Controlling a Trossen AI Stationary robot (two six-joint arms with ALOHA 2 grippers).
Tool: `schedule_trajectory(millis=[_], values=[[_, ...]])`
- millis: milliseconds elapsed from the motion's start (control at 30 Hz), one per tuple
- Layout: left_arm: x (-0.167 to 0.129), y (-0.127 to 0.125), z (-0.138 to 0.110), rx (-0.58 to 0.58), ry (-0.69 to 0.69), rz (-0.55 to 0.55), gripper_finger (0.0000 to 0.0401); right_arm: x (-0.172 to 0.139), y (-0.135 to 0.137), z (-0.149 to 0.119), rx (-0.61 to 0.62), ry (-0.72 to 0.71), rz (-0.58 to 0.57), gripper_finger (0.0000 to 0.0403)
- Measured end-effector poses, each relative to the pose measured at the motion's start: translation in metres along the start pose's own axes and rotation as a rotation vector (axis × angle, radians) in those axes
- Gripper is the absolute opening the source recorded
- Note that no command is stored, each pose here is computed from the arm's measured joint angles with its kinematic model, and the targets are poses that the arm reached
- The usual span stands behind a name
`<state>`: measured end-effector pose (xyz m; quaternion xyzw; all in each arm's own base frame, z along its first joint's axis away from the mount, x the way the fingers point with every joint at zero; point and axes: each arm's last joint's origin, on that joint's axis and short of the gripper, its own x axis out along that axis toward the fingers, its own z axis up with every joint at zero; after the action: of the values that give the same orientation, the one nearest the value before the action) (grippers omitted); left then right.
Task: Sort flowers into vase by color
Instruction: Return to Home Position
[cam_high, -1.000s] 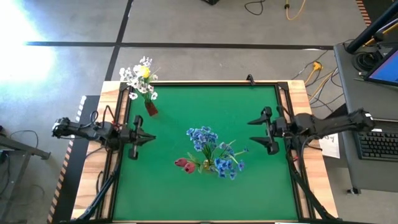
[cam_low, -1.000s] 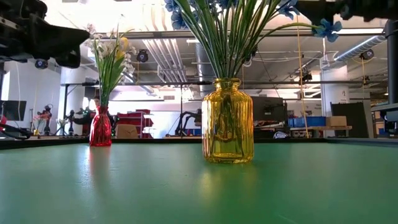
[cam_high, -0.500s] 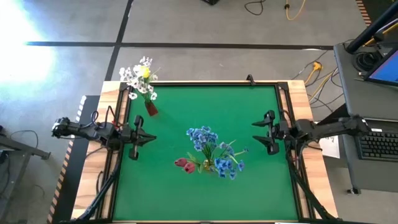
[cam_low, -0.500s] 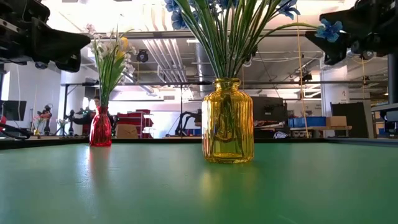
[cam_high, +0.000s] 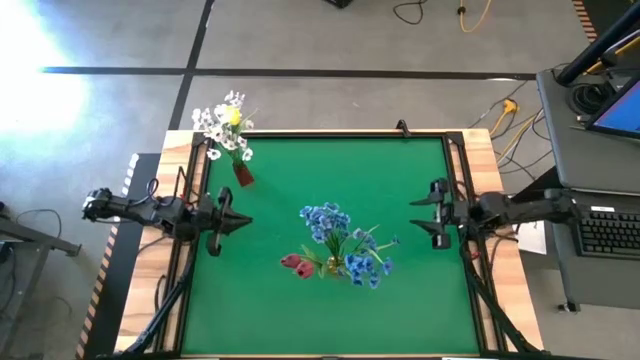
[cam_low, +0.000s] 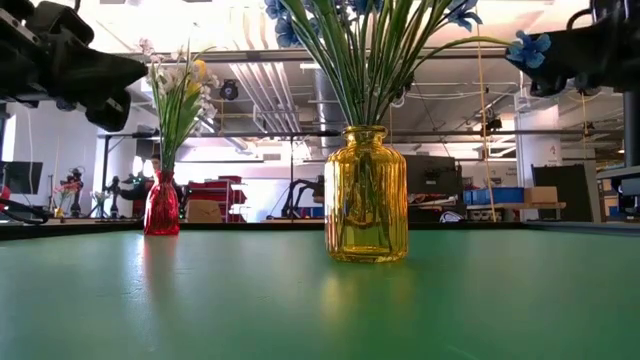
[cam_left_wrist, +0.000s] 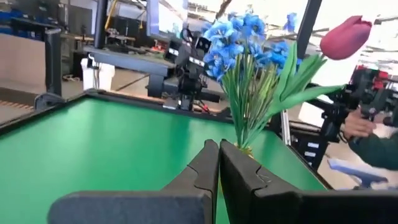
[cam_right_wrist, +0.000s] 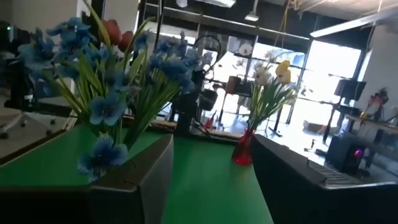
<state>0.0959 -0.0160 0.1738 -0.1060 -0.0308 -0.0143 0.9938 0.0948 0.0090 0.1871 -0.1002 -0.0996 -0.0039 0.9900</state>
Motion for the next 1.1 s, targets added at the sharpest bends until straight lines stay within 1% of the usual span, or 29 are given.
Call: schedule_trajectory(millis=[133, 267, 367, 533, 667, 1100], values=[[0.001, 0.000, -0.003, 0.019, 0.032, 0.006, 0.0000, 0.001, 0.001, -0.003, 0.001, 0.019, 0.005, 0.0202], [0.002, 0.001, -0.006, 0.076, 0.068, 0.008, 0.0000, 0.001, 0.002, -0.009, -0.029, 0.080, 0.004, 0.0201], [0.003, 0.001, -0.007, 0.096, 0.088, 0.010, 0.0000, 0.001, 0.002, -0.009, -0.043, 0.085, 0.004, 0.0201], [0.004, 0.001, -0.009, 0.103, 0.112, 0.014, 0.0000, 0.002, 0.002, -0.010, 0.041, 0.101, 0.004, 0.0201], [0.005, 0.001, -0.011, 0.107, 0.128, 0.017, 0.0000, 0.002, 0.002, -0.011, 0.079, 0.103, 0.002, 0.0201], [0.008, 0.001, -0.014, 0.116, 0.169, 0.023, 0.0000, 0.002, 0.002, -0.011, 0.083, 0.106, 0.002, 0.0201]])
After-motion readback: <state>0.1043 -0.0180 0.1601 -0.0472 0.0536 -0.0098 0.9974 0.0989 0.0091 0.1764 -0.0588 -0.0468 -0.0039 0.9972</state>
